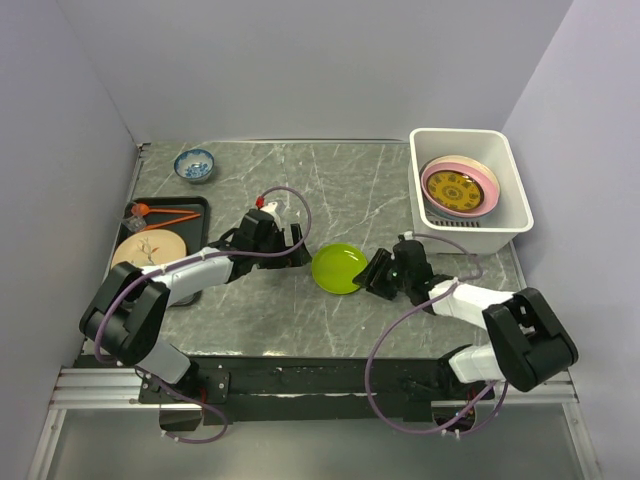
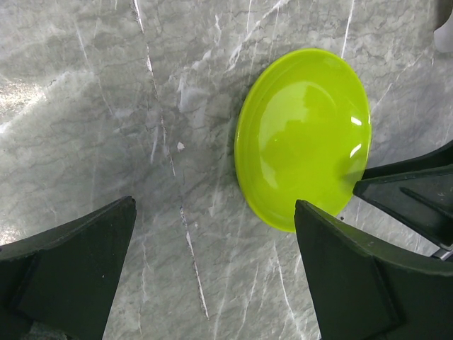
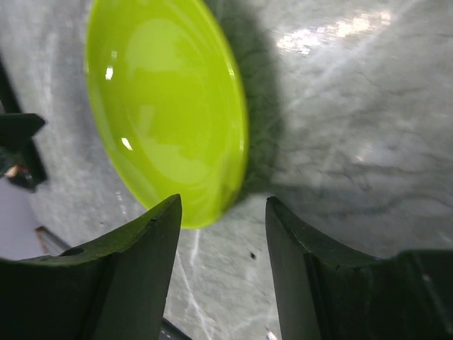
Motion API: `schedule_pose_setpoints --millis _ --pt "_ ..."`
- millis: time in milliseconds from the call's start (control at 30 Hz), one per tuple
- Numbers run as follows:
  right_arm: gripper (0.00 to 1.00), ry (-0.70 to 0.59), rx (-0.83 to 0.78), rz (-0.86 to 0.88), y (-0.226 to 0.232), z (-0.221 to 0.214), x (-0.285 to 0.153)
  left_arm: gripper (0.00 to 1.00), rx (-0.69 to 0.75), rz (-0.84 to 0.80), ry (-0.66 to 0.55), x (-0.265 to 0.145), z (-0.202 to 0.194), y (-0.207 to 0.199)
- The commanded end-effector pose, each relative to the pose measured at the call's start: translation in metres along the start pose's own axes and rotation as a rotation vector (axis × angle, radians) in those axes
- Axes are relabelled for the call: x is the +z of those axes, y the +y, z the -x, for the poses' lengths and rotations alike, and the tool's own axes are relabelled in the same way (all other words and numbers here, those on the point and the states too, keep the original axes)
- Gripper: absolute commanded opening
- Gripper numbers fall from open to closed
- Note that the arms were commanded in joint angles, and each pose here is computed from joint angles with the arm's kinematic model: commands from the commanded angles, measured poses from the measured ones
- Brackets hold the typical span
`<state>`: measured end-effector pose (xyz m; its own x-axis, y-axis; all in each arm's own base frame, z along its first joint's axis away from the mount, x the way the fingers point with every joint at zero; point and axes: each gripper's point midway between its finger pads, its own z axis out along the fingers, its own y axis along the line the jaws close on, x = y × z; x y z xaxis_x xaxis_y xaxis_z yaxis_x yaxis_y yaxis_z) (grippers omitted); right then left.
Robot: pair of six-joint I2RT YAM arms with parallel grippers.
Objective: Place the plates into the plastic bin on the countertop
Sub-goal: Pick up the plate at the center of the board.
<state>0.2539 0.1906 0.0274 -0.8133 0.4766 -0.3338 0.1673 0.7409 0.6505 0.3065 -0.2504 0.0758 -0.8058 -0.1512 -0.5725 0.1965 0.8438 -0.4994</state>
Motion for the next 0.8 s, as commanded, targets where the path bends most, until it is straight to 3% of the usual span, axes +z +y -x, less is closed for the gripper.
schedule_pose_setpoints --millis 0,433,467,500,567,667,767 --pt "0.56 -0.012 0.057 0.088 0.010 -0.003 0.010 0.99 0.002 -0.044 -0.028 0.001 0.011 -0.011" --pt "0.45 0.005 0.136 0.049 -0.011 -0.014 0.027 0.99 0.003 -0.023 -0.028 0.000 0.008 -0.005" --pt "0.40 -0.002 0.140 0.048 -0.012 -0.014 0.028 0.99 0.002 -0.022 -0.029 0.000 0.008 -0.004" --pt "0.25 -0.002 0.143 0.043 -0.015 -0.015 0.028 0.99 0.001 -0.020 -0.031 0.000 0.008 -0.004" --pt "0.07 -0.015 0.151 0.056 -0.013 -0.013 0.029 0.99 -0.001 -0.022 -0.031 0.000 0.009 -0.005" --pt "0.00 -0.013 0.160 0.077 -0.010 -0.015 0.029 0.99 -0.001 -0.016 -0.036 -0.002 0.010 -0.004" --pt "0.00 -0.011 0.156 0.091 -0.007 -0.014 0.028 0.99 0.000 -0.012 -0.049 -0.005 0.013 -0.005"
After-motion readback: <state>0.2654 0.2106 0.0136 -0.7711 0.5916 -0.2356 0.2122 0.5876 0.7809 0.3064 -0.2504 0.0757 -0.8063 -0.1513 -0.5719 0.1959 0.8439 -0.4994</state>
